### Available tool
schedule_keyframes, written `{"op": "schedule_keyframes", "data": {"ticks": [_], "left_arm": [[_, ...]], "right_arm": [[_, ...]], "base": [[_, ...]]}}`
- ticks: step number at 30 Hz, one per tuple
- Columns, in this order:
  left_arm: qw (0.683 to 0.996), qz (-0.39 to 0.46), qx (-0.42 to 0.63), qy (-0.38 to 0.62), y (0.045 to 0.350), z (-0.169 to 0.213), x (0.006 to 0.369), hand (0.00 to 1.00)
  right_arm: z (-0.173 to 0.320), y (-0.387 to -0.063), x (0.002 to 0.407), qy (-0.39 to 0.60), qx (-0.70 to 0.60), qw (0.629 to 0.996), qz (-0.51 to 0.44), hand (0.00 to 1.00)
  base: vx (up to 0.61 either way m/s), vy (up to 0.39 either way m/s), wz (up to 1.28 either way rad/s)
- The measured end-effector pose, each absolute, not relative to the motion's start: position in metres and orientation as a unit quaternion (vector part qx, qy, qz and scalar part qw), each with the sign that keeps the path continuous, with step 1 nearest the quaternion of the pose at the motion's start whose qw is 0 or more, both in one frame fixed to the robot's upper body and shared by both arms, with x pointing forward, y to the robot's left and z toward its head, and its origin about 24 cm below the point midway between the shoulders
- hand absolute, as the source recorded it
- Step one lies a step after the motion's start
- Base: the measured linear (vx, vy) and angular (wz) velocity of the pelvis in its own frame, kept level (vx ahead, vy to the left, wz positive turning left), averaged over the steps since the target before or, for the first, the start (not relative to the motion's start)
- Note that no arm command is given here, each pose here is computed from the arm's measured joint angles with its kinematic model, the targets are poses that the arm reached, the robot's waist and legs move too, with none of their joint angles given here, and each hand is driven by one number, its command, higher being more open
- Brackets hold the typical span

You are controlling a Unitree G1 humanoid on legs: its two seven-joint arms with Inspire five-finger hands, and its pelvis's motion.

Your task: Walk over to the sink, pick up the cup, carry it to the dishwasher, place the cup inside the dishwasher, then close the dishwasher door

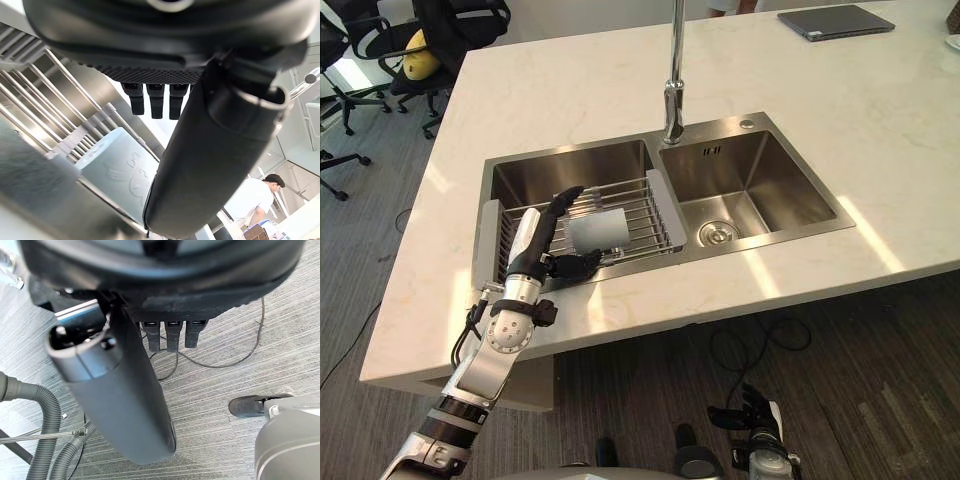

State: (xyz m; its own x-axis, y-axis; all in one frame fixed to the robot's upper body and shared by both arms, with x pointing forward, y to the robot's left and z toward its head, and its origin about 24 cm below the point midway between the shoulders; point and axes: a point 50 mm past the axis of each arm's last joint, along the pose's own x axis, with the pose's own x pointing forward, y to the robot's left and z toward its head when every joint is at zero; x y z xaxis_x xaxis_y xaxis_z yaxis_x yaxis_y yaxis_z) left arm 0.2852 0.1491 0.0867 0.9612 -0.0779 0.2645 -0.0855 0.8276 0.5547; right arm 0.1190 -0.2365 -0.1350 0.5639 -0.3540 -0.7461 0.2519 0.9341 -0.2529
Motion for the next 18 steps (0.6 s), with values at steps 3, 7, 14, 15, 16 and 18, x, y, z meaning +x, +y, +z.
{"op": "schedule_keyframes", "data": {"ticks": [3,7,14,15,16,18], "left_arm": [[0.946,0.012,0.293,-0.141,0.15,0.088,0.287,0.9],[0.938,0.022,0.319,-0.133,0.153,0.086,0.293,0.9],[0.911,0.014,0.389,-0.136,0.159,0.089,0.303,0.9],[0.907,0.012,0.399,-0.136,0.16,0.091,0.306,0.9],[0.904,0.01,0.404,-0.137,0.161,0.093,0.308,0.9],[0.898,0.007,0.416,-0.142,0.163,0.097,0.311,0.9]], "right_arm": [[-0.135,-0.236,0.119,0.435,-0.059,0.882,-0.172,0.9],[-0.135,-0.236,0.118,0.436,-0.059,0.881,-0.172,0.9],[-0.136,-0.237,0.114,0.44,-0.059,0.879,-0.173,0.9],[-0.136,-0.236,0.115,0.439,-0.059,0.88,-0.172,0.9],[-0.136,-0.236,0.115,0.439,-0.058,0.88,-0.172,0.9],[-0.136,-0.236,0.115,0.439,-0.058,0.88,-0.171,0.9]], "base": [[-0.04,-0.002,-0.04],[-0.06,0.004,-0.1],[-0.02,0.0,-0.08],[0.0,0.0,0.0],[0.0,0.0,0.0],[0.0,0.0,0.0]]}}
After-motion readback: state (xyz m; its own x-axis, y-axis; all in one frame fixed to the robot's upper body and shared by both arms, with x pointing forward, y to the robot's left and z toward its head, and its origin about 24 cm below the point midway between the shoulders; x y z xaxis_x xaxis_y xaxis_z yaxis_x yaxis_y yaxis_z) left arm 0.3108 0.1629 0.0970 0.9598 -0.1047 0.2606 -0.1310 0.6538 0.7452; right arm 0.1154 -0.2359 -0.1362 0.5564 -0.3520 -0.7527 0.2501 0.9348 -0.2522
